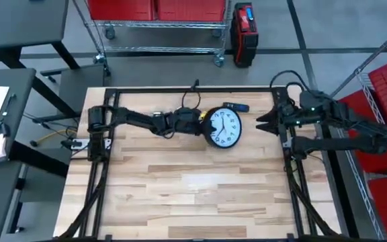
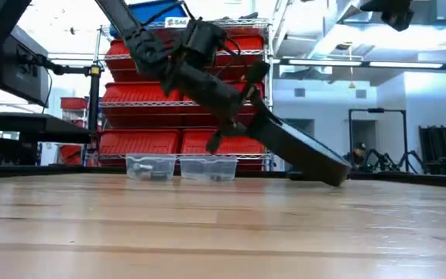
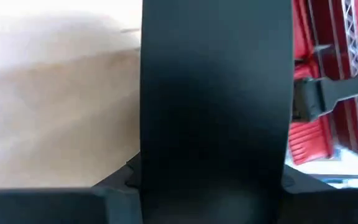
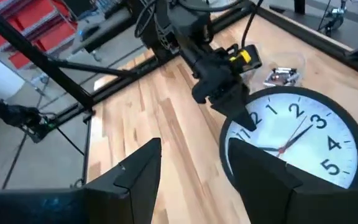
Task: Insert battery
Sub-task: Insert the black battery into the wall clock
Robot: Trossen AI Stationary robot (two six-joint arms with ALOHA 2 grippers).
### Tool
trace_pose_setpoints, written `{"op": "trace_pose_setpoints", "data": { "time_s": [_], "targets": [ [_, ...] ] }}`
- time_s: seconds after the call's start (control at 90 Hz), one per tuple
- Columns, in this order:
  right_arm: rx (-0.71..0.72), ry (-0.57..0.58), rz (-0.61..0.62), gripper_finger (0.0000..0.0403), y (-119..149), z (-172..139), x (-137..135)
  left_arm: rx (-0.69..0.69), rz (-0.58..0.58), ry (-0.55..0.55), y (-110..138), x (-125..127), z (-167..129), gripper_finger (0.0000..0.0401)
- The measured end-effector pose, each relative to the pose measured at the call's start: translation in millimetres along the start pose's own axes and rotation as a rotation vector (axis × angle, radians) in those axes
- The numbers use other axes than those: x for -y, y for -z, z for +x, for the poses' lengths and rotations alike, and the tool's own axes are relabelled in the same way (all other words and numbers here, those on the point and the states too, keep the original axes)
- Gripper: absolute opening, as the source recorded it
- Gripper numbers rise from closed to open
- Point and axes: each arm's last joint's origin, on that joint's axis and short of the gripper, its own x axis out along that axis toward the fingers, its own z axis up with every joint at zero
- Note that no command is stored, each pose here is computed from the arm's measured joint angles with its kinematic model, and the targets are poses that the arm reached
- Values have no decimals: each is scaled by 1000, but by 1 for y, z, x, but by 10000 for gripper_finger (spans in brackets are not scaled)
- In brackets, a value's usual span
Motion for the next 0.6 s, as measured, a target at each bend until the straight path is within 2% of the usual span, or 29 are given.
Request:
{"op": "trace_pose_setpoints", "data": {
  "time_s": [0.144, 0.222, 0.467, 0.6],
  "targets": [
    [-42, 22, 1, 178, 3, 2, 2, -7, -91, 74, 21, -11, 20, 138],
    [-60, 29, 3, 178, 5, 2, 3, 1, -133, 77, 29, -17, 30, 138],
    [-104, 46, 10, 178, 10, 1, 5, 4, -202, 97, 38, -29, 52, 139],
    [-122, 52, 13, 178, 11, 1, 5, -5, -209, 47, 38, -30, 54, 208]
  ]
}}
